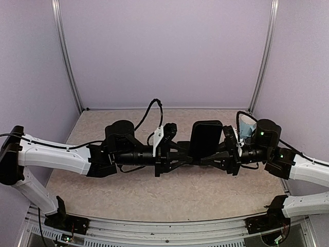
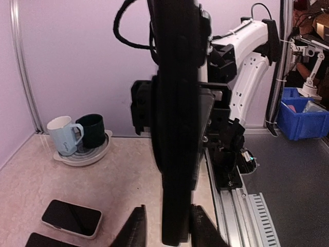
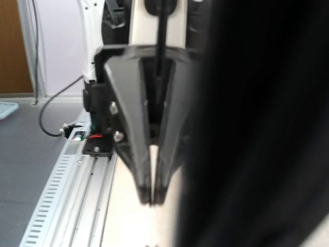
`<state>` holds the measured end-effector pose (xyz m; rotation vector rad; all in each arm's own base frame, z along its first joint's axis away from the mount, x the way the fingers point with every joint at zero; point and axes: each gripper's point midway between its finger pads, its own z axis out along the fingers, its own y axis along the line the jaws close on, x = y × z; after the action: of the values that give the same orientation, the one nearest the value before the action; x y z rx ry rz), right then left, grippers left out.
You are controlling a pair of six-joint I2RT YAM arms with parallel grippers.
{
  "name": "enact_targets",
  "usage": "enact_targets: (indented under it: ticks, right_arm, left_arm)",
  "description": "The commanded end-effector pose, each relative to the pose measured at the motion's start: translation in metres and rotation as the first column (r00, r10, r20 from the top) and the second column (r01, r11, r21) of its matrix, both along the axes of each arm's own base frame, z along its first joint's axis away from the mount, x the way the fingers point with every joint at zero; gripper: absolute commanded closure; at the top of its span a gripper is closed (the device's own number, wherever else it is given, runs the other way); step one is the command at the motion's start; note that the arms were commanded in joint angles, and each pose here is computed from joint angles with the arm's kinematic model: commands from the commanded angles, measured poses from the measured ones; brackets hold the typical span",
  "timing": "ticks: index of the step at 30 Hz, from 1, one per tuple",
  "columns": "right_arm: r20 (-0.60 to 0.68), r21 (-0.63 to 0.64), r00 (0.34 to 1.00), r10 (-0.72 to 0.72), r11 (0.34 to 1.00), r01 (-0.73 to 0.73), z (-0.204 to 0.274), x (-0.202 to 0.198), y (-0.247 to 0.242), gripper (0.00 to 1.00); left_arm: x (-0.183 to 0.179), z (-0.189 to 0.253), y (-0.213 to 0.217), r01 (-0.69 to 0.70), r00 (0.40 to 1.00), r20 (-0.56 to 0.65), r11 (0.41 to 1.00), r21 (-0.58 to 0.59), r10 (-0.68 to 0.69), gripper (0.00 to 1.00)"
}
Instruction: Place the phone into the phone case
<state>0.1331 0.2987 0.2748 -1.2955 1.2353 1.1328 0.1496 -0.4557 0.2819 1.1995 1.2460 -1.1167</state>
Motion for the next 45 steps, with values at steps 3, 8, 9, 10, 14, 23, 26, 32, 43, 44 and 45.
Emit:
enact_targets:
  ticks: [3,8,9,10,14,23,26,32,43,44,45]
  right_arm:
    - [0.075,0.069,0.997,-0.004,0.998,-0.001,0.033,-0.002,0.000,1.00]
    - [0.073,0.067,0.997,-0.011,0.998,0.006,0.033,0.000,0.001,1.00]
    - [0.074,0.067,0.997,-0.012,0.998,0.007,0.033,0.000,0.000,1.00]
    - [0.077,0.070,0.997,-0.011,0.998,0.006,0.034,0.000,0.000,1.00]
    - [0.083,0.075,0.996,-0.008,0.997,0.002,0.037,-0.002,0.000,1.00]
    - [0.073,0.075,0.997,-0.003,0.997,-0.002,0.036,-0.002,0.001,1.00]
    - [0.065,0.071,0.998,-0.008,0.997,0.003,0.035,-0.001,0.001,1.00]
    - [0.032,0.038,0.998,-0.049,0.998,0.048,0.028,0.008,0.002,1.00]
    - [0.044,0.006,0.999,0.008,1.000,-0.009,0.021,0.000,0.005,1.00]
    - [0.049,0.009,0.999,0.009,1.000,-0.009,0.021,0.000,0.005,1.00]
    - [0.051,0.010,0.999,0.014,1.000,-0.014,0.020,0.000,0.005,1.00]
  left_arm:
    - [-0.007,-0.018,-0.005,0.048,0.999,-0.003,0.998,0.039,-0.048,0.98]
    - [-0.007,-0.016,-0.006,0.048,0.999,-0.001,0.998,0.031,-0.048,1.00]
    - [-0.006,-0.016,-0.006,0.043,0.999,0.002,0.999,0.030,-0.043,1.00]
    - [-0.006,-0.018,-0.005,0.038,0.999,0.002,0.999,0.033,-0.038,0.71]
    - [-0.003,-0.030,-0.006,0.027,1.000,-0.010,0.998,0.060,-0.026,0.38]
    - [-0.002,-0.023,-0.009,0.030,0.999,-0.039,0.999,0.011,-0.029,1.00]
    - [0.000,-0.021,-0.008,0.022,0.999,-0.042,1.000,0.004,-0.022,1.00]
    - [0.012,-0.024,0.001,-0.035,0.994,-0.099,0.999,0.013,0.036,0.41]
    - [0.006,0.039,-0.006,0.048,0.993,-0.101,0.987,-0.154,-0.064,0.25]
    - [0.006,0.039,-0.008,0.055,0.992,-0.104,0.987,-0.153,-0.072,0.27]
    - [0.008,0.035,-0.012,0.058,0.991,-0.109,0.987,-0.147,-0.075,0.30]
